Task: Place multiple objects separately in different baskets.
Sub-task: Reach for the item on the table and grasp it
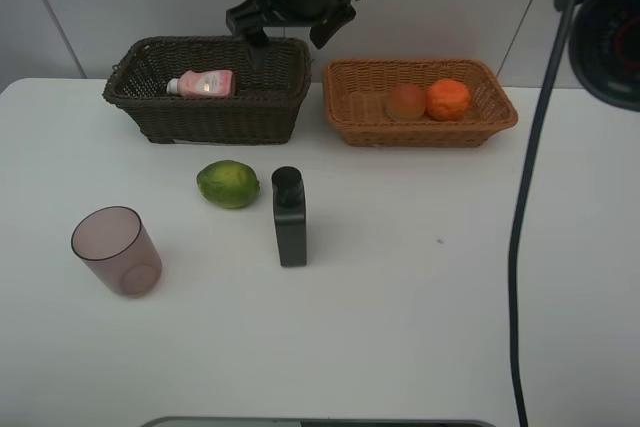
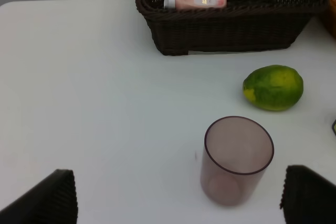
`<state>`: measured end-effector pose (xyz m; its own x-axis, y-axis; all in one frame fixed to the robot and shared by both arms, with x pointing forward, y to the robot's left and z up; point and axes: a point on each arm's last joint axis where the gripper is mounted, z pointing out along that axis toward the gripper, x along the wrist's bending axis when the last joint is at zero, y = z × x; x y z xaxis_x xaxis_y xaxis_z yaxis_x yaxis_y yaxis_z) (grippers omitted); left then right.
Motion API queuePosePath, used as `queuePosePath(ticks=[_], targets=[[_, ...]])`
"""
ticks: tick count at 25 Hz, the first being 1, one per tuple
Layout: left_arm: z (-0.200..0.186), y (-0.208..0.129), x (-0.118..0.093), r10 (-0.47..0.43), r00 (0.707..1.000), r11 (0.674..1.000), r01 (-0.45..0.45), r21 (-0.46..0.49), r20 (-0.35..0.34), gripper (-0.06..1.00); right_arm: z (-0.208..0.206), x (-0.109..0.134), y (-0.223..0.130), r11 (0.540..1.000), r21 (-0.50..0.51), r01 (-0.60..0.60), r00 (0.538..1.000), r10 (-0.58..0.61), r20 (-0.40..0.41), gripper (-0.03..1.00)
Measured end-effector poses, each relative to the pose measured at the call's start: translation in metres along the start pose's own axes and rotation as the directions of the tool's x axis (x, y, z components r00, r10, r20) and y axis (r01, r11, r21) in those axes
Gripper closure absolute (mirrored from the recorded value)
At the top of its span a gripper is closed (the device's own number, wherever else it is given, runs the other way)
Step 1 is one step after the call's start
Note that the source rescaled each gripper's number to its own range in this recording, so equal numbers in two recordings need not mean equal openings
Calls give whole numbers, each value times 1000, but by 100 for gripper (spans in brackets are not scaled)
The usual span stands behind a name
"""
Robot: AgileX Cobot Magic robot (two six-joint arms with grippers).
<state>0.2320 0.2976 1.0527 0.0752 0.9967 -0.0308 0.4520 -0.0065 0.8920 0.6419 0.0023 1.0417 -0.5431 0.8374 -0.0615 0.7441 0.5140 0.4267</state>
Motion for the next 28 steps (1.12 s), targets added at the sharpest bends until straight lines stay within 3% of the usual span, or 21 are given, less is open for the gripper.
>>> queuePosePath(ticks=[9,13,20,28], targets=[[0,0,0,0,1000,1000,0,0,0,-4,-32,-4,3,998,-53,-24,1000,24,1,8],[0,0,0,0,1000,1000,0,0,0,-4,-35,-5,-4,999,-29,-20,1000,20,7,8],[0,0,0,0,1000,1000,0,0,0,-4,-36,-19,-33,996,73,-52,998,50,34,8],[0,0,0,0,1000,1000,0,0,0,-4,-45,-43,-74,990,73,-118,992,114,59,8]])
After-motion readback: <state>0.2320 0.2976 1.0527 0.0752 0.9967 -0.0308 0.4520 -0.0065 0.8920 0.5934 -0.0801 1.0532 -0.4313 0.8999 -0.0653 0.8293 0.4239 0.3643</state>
